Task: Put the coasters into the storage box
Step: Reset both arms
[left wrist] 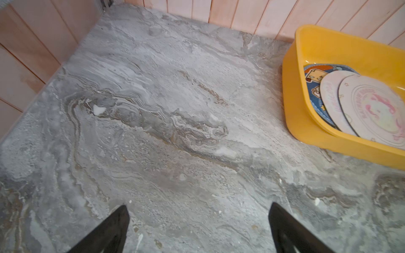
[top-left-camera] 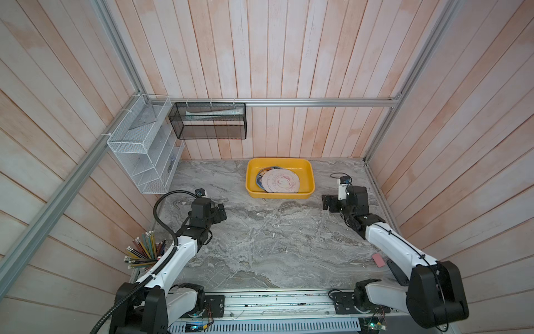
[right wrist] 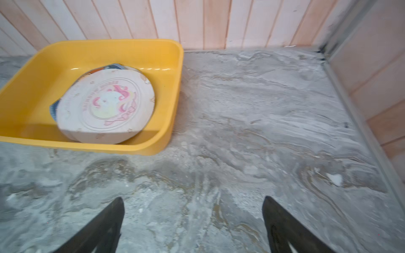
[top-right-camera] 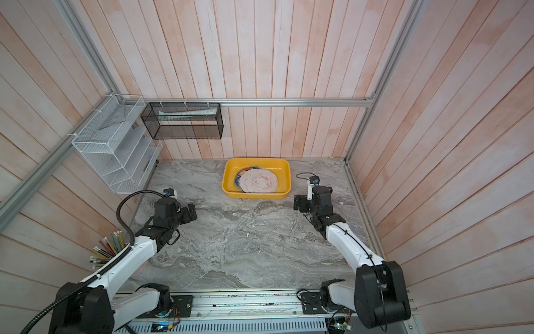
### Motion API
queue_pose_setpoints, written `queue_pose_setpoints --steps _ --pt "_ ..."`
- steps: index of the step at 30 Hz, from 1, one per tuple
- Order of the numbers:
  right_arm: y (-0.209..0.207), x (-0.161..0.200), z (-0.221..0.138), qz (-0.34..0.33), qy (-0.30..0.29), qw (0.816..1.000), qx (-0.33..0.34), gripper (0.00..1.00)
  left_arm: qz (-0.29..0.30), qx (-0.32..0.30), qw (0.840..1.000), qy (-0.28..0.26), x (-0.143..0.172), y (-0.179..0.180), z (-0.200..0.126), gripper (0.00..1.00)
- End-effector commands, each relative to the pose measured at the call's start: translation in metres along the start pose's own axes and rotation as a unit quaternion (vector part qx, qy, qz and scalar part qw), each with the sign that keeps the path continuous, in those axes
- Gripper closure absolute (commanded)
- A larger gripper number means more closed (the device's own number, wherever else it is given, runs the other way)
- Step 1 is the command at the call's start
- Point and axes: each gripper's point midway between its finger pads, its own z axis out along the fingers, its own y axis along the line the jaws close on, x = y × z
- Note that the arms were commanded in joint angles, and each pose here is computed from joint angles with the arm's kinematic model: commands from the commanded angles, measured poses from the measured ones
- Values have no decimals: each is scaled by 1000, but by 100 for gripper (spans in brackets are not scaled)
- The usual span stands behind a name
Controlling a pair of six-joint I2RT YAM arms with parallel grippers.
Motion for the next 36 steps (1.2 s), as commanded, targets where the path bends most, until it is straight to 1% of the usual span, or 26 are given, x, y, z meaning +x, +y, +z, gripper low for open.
queue_pose_setpoints --steps 1,4,6,7,12,15,20,24,26,28,29,31,33,35,36 --pt "-34 -22 -9 -15 -101 992 74 2 27 -7 996 -85 -25 10 -3 0" --pt "-49 -13 -9 3 -113 990 81 2 42 -16 992 -121 -27 18 -2 0" --pt "-52 -13 -8 2 -133 988 84 2 38 -19 987 -152 -31 25 -2 0" --pt "-54 -12 -7 0 -141 986 87 2 45 -21 985 -164 -32 28 -2 0" --pt "-62 -10 3 -7 -167 982 92 2 37 -17 979 -202 -40 35 4 0" --pt "-63 -8 2 -16 -191 978 88 2 32 -13 974 -225 -43 38 8 0" --pt "-65 -1 -1 -10 -220 973 74 2 32 1 967 -254 -42 35 15 0" --pt "-63 7 -1 -15 -235 969 68 2 36 9 965 -259 -38 33 25 0" --pt "-63 12 -2 -15 -239 969 68 2 32 6 966 -258 -31 34 32 0" --pt "-62 12 -4 -17 -242 968 66 2 29 -2 965 -261 -32 37 34 0" --pt "-63 13 -3 -15 -239 968 67 2 29 1 968 -248 -30 36 36 0" --pt "-63 13 -2 -14 -237 969 68 2 32 2 965 -259 -30 36 34 0" --pt "-63 13 -1 -14 -238 969 68 2 33 6 966 -258 -28 35 32 0" --pt "-63 12 -2 -13 -238 969 69 2 25 -6 963 -267 -31 39 30 0" --pt "-63 12 -2 -14 -238 969 68 2 23 -9 965 -260 -30 40 33 0"
